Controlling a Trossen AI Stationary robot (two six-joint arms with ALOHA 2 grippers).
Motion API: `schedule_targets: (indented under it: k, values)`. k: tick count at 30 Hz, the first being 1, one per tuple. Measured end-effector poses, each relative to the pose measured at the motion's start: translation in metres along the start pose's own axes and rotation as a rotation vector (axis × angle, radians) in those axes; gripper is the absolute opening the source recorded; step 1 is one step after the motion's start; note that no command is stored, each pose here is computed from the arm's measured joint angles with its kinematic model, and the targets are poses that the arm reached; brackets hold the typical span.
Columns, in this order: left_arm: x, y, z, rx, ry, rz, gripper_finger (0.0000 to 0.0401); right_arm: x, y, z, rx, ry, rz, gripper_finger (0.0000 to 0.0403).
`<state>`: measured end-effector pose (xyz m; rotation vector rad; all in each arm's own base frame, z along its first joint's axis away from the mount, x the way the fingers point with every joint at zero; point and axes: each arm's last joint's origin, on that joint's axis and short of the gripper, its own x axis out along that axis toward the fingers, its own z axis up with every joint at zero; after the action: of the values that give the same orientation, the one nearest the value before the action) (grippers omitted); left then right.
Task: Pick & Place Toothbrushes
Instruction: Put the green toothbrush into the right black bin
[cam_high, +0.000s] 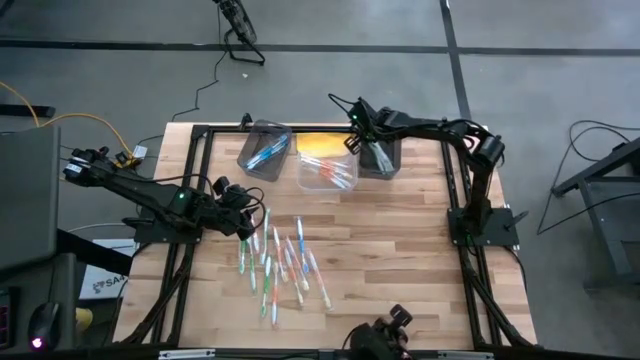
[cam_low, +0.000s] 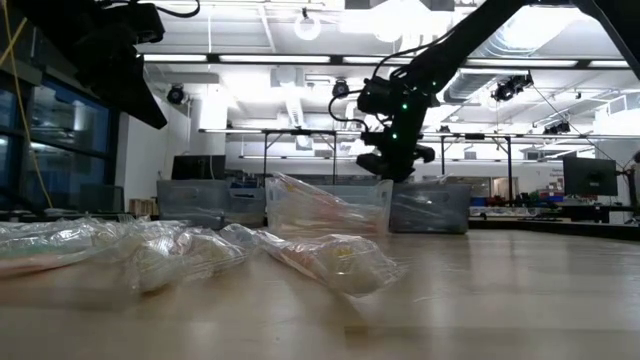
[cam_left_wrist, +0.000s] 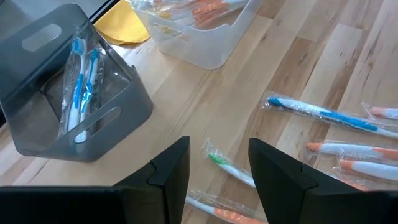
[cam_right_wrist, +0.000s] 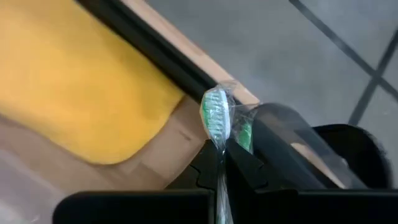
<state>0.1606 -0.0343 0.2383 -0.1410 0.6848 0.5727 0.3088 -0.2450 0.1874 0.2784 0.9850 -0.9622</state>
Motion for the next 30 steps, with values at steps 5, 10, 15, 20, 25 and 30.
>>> schedule_targets:
  k: [5,10,15,20,25,30]
  values:
    - [0.0,0.0,0.0,-0.004,0.0,-0.001,0.0159,0.0,0.0,0.0,0.018,0.002,-0.009,0.0004]
    - [0.0,0.0,0.0,-0.01,0.005,-0.007,0.0159,-0.009,0.004,0.001,0.012,-0.017,0.004,0.0004]
    - [0.0,0.0,0.0,-0.01,0.007,-0.008,0.0159,-0.019,0.002,0.001,0.05,-0.004,0.002,0.0004]
    - [0.0,0.0,0.0,-0.011,0.006,-0.008,0.0159,-0.019,-0.002,-0.003,0.06,0.035,-0.043,0.0004]
    - [0.0,0.0,0.0,-0.011,0.006,-0.008,0.0159,-0.018,-0.004,-0.003,0.08,0.042,-0.035,0.0004]
    - [0.0,0.0,0.0,-0.011,0.005,-0.007,0.0159,-0.012,-0.013,-0.009,0.135,0.072,-0.051,0.0004]
